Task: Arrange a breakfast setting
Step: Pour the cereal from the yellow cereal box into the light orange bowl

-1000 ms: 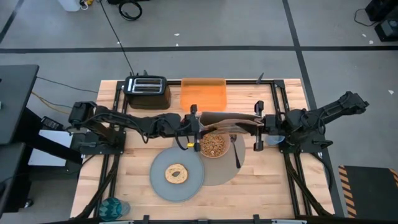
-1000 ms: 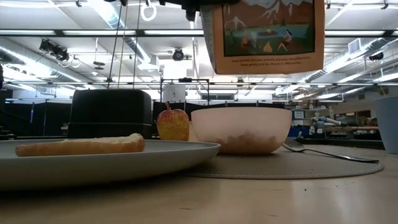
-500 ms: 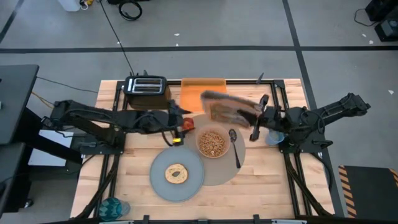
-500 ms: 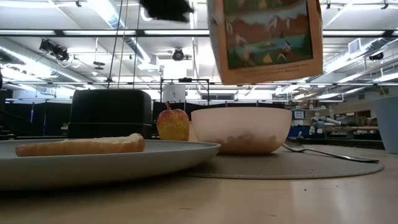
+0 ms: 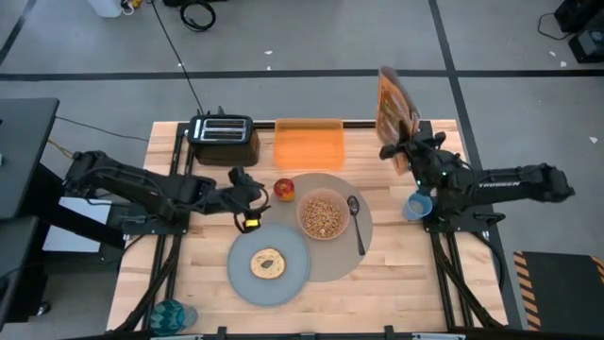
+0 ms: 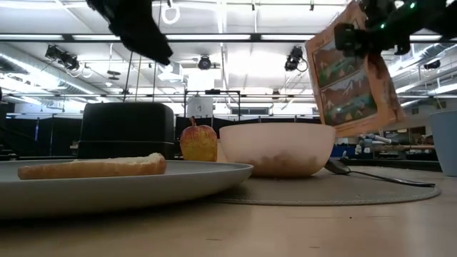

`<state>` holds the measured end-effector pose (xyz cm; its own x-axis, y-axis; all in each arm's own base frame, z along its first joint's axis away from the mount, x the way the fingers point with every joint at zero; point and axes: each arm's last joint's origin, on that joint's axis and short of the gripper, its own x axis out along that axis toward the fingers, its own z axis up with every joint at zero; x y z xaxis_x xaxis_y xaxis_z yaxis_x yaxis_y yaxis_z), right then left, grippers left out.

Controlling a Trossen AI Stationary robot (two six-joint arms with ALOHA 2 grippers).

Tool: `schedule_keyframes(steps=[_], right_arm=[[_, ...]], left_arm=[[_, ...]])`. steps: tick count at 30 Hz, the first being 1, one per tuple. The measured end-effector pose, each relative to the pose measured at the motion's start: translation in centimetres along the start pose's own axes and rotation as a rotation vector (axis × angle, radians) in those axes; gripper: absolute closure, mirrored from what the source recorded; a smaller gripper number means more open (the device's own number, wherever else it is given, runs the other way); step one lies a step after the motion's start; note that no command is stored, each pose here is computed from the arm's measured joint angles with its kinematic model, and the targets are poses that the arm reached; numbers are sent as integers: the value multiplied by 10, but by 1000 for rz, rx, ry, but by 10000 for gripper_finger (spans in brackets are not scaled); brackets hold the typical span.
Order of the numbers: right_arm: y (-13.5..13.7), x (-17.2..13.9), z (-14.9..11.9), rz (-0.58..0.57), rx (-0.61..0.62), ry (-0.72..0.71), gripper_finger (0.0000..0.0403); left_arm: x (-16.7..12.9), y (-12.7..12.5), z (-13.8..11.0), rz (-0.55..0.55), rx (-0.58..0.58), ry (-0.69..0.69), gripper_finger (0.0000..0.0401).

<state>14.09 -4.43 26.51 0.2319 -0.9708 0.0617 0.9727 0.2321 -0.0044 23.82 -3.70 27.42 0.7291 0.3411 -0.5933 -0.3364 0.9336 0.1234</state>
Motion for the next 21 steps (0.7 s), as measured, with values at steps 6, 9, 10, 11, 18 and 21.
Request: schedule_keyframes(steps=[6,9,10,11,18,21], right_arm=[[-12,26,-29,-146,77,29,391],[-18,36,-45,-206,44,60,387],[-19,40,-49,-211,34,69,384],[-20,43,-52,-206,27,78,381],[-24,61,-59,-240,70,86,360],[-22,61,-60,-202,49,93,335]], left_arm=[[1,-9,-3,-43,-18,-48,83],[-2,-14,-3,-75,-17,-64,83],[-3,-16,-3,-83,-12,-70,83],[-4,-18,-2,-93,-15,-84,83],[-7,-24,2,-126,1,-136,83],[-7,-24,2,-126,3,-136,83]])
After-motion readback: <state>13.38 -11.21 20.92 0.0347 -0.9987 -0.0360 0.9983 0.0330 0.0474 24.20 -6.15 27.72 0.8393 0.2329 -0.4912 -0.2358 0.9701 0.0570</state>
